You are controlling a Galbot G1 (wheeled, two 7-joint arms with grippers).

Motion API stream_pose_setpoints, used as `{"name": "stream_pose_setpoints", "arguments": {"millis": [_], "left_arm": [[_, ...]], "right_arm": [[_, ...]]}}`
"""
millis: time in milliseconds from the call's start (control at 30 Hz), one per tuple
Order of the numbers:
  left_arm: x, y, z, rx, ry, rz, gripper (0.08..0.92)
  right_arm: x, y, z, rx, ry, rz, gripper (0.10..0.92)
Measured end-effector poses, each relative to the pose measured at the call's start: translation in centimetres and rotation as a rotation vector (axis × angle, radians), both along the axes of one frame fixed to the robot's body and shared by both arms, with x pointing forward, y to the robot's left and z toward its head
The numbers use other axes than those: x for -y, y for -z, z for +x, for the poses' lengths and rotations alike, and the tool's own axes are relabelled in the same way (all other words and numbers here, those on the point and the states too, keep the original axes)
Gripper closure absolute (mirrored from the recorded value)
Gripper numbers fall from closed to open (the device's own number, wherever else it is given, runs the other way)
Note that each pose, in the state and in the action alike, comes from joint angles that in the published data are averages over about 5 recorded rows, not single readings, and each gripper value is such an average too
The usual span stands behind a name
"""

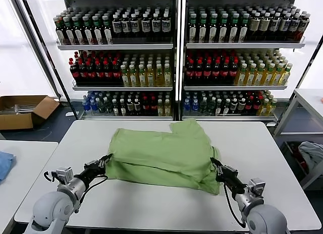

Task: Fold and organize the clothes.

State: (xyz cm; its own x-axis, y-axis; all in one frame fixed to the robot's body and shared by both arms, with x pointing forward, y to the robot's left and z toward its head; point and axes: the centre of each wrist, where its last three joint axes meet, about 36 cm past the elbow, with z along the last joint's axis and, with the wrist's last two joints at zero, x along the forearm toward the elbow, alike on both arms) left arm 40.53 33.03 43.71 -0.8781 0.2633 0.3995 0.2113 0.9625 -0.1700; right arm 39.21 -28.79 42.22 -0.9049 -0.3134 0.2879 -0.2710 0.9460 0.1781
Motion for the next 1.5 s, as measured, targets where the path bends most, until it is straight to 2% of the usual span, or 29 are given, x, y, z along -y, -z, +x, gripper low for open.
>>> {"name": "stream_pose_setpoints", "arguments": {"millis": [167,333,533,667,800,900,1500], "left_arm": [[-0.6,0.2,0.4,-0.008,-0.032,0.031,0.659],[-1.2,0.3,-0.3,-0.016,-0.055,0.064,0.520],[-1.0,1.7,-2.0,-0.060,-0.055,0.093,0.347],[-0.8,2.9,-2.5,-0.093,-0.061,0.100,0.240],[-0.7,3.9,-2.6,-0.119,-0.063,0.102,0.182],[-0.7,4.5,-2.6,-0.134,-0.063,0.103,0.202],[-0.7,6.0,-3.5,-0.173,-0.050,0.109,0.709]], "right_arm": [[0.5,-0.3,-0.2,-0.006,0.004,-0.028,0.555],[0.7,-0.1,-2.1,-0.017,0.015,-0.085,0.408],[0.4,1.4,-5.0,-0.070,0.029,-0.166,0.245],[0.2,2.1,-6.3,-0.105,0.031,-0.192,0.212],[0.0,2.6,-7.1,-0.133,0.028,-0.204,0.292],[-0.3,2.9,-7.5,-0.146,0.024,-0.209,0.378],[-0.4,3.3,-8.6,-0.158,0.004,-0.210,0.880]]}}
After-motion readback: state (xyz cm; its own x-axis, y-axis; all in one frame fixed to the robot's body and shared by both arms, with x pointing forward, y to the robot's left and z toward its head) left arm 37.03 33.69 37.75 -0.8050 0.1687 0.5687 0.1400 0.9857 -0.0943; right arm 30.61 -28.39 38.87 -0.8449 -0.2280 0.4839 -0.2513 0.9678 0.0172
